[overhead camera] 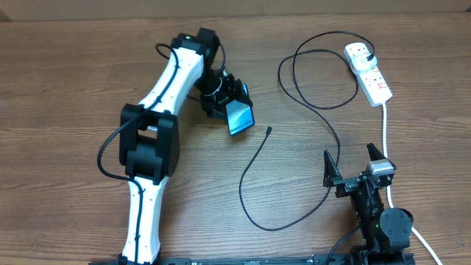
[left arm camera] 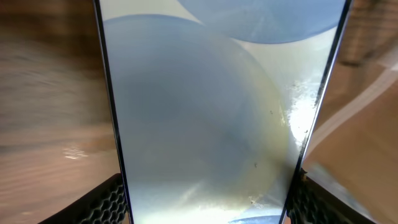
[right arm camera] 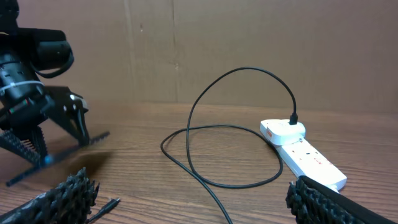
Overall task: Plug charger to phone and switch on socket
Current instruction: 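Lift the smartphone with the left gripper and raise it upright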
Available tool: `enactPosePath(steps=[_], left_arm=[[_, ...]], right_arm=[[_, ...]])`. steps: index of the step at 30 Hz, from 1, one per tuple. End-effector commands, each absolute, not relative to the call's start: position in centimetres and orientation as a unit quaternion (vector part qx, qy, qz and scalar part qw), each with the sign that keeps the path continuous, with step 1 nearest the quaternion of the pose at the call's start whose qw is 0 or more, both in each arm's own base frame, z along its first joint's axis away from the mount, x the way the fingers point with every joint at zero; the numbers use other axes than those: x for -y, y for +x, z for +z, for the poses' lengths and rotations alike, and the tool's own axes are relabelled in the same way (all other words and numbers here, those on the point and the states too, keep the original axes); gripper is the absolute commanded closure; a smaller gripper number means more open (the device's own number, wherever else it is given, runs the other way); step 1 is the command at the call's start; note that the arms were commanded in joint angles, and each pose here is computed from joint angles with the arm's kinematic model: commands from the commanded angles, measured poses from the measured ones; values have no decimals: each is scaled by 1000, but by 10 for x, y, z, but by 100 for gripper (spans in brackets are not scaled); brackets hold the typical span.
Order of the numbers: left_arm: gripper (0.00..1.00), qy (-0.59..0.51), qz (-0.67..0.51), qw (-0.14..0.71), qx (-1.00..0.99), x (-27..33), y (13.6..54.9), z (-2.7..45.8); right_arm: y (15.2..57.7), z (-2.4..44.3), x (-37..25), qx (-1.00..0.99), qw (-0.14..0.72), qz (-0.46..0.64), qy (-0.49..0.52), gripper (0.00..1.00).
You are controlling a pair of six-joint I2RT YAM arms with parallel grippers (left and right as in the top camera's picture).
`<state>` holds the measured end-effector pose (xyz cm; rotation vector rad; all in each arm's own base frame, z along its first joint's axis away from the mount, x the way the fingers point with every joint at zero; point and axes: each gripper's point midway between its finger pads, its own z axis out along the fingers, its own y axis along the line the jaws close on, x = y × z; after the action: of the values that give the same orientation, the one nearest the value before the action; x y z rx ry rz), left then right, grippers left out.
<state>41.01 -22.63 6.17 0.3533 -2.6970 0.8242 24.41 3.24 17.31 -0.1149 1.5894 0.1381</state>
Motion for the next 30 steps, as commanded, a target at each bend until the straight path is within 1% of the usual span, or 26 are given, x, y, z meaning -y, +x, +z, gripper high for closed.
enactPosePath(steps=[1, 7, 11, 21, 30], left_arm=[[32, 116, 436, 177, 875, 249, 418, 107], [31, 119, 569, 188, 792, 246, 436, 155], [32, 143, 619, 211, 743, 236, 443, 178], [32, 209, 654, 263, 678, 211, 455, 202], [32, 222, 660, 263, 668, 199, 460, 205]], right_arm=[[244, 171, -32, -712, 697, 64, -49, 0], [244, 171, -32, -712, 697, 64, -50, 0], [244, 171, -32, -712, 697, 64, -49, 0], [244, 171, -32, -712, 697, 64, -49, 0], [244, 171, -32, -712, 697, 64, -49, 0]])
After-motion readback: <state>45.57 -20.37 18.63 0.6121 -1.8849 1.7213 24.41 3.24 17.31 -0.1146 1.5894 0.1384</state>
